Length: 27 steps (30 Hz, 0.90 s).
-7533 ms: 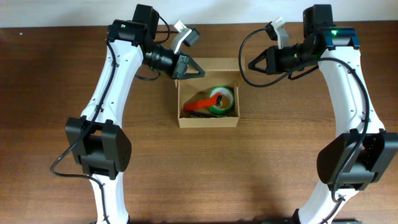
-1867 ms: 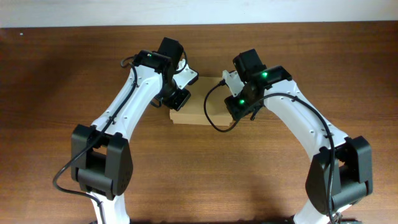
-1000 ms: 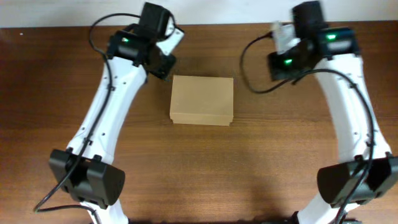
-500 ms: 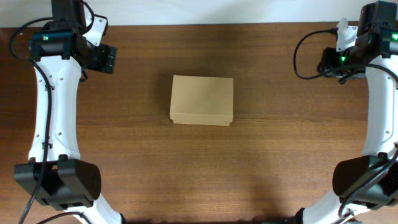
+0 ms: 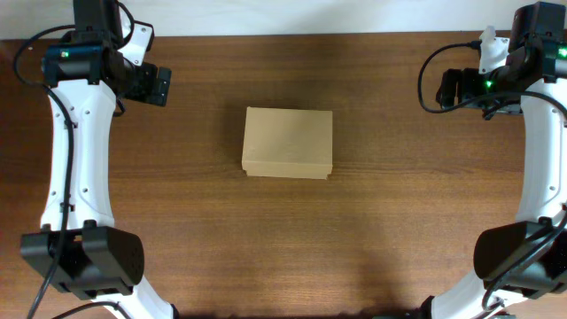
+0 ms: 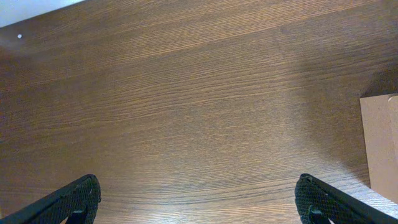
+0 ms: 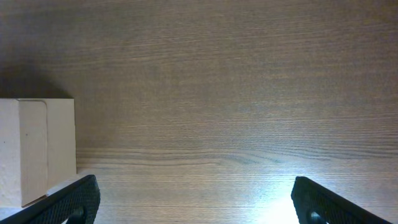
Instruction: Pack container
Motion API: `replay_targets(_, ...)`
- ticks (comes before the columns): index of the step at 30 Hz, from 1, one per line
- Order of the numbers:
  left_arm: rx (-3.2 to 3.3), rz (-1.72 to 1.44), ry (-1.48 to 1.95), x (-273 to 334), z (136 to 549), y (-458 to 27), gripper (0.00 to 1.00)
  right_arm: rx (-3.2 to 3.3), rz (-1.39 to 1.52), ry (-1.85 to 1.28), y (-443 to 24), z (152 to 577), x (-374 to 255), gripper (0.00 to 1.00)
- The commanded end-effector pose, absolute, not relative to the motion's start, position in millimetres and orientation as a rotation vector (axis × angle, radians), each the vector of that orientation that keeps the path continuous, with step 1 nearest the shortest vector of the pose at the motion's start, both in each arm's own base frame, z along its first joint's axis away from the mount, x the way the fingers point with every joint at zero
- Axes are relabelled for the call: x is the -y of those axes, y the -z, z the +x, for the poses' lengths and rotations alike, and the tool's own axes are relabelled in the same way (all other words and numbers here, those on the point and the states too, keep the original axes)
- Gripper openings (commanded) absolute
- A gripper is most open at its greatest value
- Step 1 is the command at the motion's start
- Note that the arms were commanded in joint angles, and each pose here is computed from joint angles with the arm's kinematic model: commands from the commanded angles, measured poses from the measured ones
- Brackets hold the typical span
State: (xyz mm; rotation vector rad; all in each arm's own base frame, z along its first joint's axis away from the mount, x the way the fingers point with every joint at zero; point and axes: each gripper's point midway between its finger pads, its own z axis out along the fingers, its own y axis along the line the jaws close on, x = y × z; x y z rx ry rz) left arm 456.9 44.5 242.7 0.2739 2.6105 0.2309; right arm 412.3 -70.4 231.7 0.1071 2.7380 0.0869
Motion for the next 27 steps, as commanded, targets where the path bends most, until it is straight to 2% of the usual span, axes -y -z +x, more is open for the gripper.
replay_targets(1, -2.566, 0.277, -0.226, -43, 455, -261, 1.00, -2.719, 0.107, -0.075, -239, 415, 72, 0.99)
replay_targets(9, -2.566, 0.277, -0.226, -43, 455, -261, 0.99, -2.716, 0.108, -0.062, -239, 415, 73, 0.99)
replay_targets(11, -2.566, 0.277, -0.226, -43, 455, -261, 0.99, -2.664, 0.154, -0.041, -244, 426, 79, 0.99)
replay_targets(14, -2.566, 0.277, -0.226, -43, 455, -261, 0.99, -2.439, 0.426, -0.104, -290, 443, 81, 0.99)
replay_targets(17, -2.566, 0.277, -0.226, -43, 455, -261, 0.99, -2.217, 0.426, -0.127, -351, 448, 74, 0.99)
replay_targets(18, -2.566, 0.277, -0.226, -43, 455, -261, 0.99, -2.147, 0.399, -0.117, -374, 446, 69, 0.99)
replay_targets(22, -2.566, 0.277, -0.226, -43, 455, -261, 0.99, -1.999, 0.339, -0.114, -409, 425, 53, 0.99)
replay_targets(27, -2.566, 0.277, -0.226, -43, 455, -261, 0.99, -1.874, 0.282, -0.137, -398, 374, 34, 0.99)
